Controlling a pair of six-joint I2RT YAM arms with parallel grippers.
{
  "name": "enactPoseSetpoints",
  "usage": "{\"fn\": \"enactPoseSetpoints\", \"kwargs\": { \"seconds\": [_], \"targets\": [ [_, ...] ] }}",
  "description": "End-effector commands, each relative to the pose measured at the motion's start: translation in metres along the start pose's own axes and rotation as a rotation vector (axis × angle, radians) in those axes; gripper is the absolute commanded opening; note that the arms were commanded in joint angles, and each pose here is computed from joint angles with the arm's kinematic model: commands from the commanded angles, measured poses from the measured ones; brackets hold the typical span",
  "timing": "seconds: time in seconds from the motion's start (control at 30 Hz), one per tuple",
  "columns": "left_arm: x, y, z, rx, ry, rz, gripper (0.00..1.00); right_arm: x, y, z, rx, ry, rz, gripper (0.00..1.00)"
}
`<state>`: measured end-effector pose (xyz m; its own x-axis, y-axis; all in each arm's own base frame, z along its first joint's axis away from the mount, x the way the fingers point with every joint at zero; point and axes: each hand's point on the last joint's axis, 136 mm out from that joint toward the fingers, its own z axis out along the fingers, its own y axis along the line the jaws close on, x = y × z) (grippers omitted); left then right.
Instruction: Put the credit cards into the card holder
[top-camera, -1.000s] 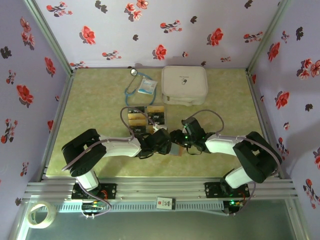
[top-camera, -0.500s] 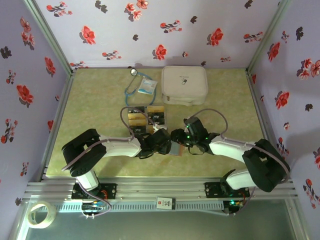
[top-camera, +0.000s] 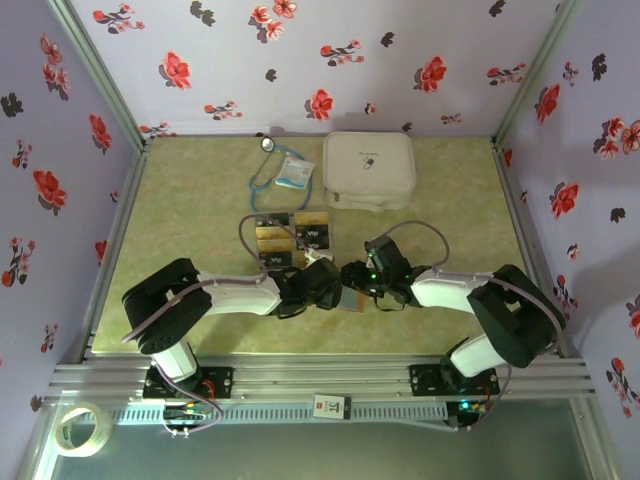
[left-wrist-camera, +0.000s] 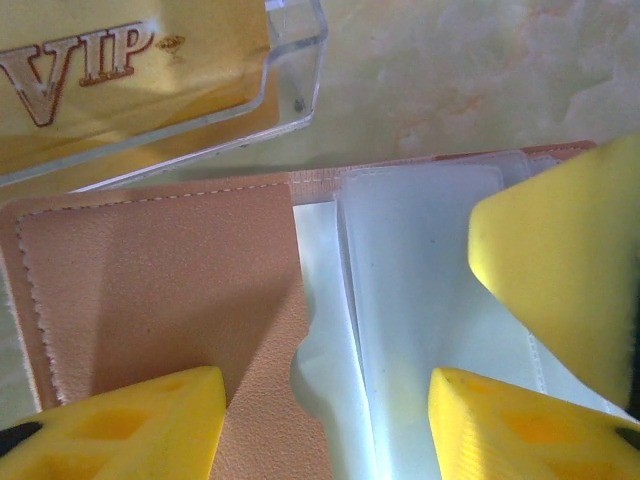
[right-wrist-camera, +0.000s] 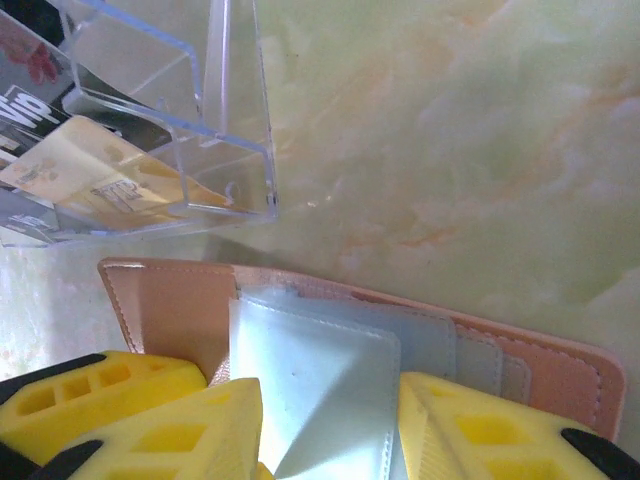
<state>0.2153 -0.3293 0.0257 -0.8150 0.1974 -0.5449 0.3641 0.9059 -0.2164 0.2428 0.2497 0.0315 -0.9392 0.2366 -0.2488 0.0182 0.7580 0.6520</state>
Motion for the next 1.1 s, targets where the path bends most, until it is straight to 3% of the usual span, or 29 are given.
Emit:
{"fn": "enactPoseSetpoints", "kwargs": {
  "seconds": [0.0,0.43,0.67,0.87,1.07],
  "targets": [
    [0.049,0.037,0.007,-0.123,0.149,0.015,0.57,0.014,-0.014,0.006,0.026,0.036,0.006,0.42],
    [0.046,0.036,0.002,-0.111,0.137,0.015,0.62,0.005,0.019,-0.004,-0.096,0.024,0.031,0.42],
    [0.027,0.028,-0.017,-0.066,0.07,0.008,0.72,0.001,0.034,-0.012,-0.13,0.018,0.026,0.42],
    [0.01,0.023,-0.034,-0.028,-0.003,-0.001,0.87,0.004,0.047,-0.011,-0.157,0.046,0.016,0.42],
    [0.01,0.026,-0.035,-0.029,-0.011,0.001,0.85,0.004,0.044,-0.008,-0.131,0.035,0.014,0.42]
  ]
}}
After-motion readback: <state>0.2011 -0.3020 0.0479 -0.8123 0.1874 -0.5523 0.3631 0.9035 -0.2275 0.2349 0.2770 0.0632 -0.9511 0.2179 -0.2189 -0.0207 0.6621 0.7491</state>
